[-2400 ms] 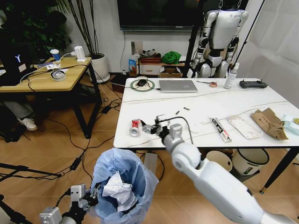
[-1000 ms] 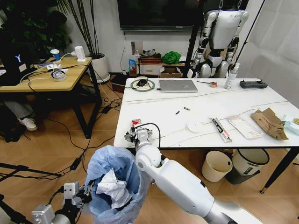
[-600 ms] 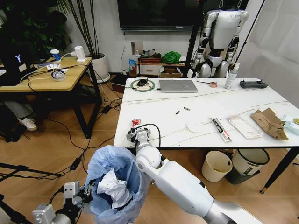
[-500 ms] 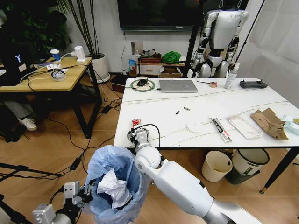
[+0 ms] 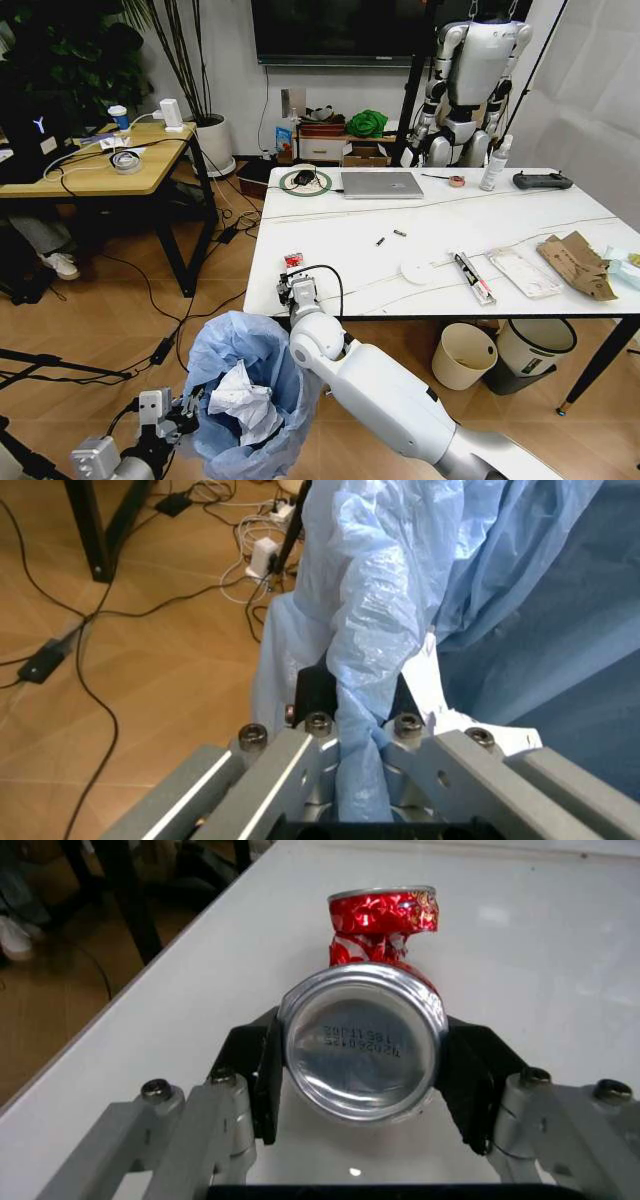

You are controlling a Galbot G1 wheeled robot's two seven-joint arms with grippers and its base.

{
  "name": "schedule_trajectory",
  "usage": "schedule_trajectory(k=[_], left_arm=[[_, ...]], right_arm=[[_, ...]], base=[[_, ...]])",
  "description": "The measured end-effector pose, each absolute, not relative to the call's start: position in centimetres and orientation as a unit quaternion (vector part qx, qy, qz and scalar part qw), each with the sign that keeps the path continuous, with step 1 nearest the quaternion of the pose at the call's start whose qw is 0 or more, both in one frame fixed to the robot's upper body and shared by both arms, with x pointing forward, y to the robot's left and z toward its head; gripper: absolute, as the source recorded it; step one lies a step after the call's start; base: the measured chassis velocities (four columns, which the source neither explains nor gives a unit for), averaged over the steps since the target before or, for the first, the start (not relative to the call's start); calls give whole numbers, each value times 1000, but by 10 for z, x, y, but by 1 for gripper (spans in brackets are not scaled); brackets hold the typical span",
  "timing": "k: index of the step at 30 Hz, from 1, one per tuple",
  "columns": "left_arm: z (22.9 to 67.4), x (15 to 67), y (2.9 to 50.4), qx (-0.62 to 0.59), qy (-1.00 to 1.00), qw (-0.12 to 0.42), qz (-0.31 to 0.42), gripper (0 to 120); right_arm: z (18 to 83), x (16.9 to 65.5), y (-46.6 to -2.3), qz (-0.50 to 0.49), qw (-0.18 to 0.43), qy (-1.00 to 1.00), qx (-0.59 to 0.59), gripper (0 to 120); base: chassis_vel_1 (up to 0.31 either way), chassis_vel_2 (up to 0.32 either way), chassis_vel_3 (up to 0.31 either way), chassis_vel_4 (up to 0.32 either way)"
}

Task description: Pick up the trash bin and place the trash from the table into it.

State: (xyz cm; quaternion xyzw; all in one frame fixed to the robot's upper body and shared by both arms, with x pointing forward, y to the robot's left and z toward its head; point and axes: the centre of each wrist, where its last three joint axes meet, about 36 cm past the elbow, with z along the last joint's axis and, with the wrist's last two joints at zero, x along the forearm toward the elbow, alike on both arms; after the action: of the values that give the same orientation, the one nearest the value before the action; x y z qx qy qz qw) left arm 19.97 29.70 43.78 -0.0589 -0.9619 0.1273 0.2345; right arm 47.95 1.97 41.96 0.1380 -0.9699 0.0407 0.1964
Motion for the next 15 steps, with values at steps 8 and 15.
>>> schedule_trajectory(k=[8, 15], left_arm=[[443, 202, 287, -72, -960, 230, 142, 0], [448, 204, 283, -77, -959, 226, 152, 0]], right_arm=[[487, 469, -13, -86, 150, -961, 214, 45], [542, 417, -46, -130, 95, -941, 298, 45]], base=[[0, 0, 0, 0], [0, 0, 0, 0]])
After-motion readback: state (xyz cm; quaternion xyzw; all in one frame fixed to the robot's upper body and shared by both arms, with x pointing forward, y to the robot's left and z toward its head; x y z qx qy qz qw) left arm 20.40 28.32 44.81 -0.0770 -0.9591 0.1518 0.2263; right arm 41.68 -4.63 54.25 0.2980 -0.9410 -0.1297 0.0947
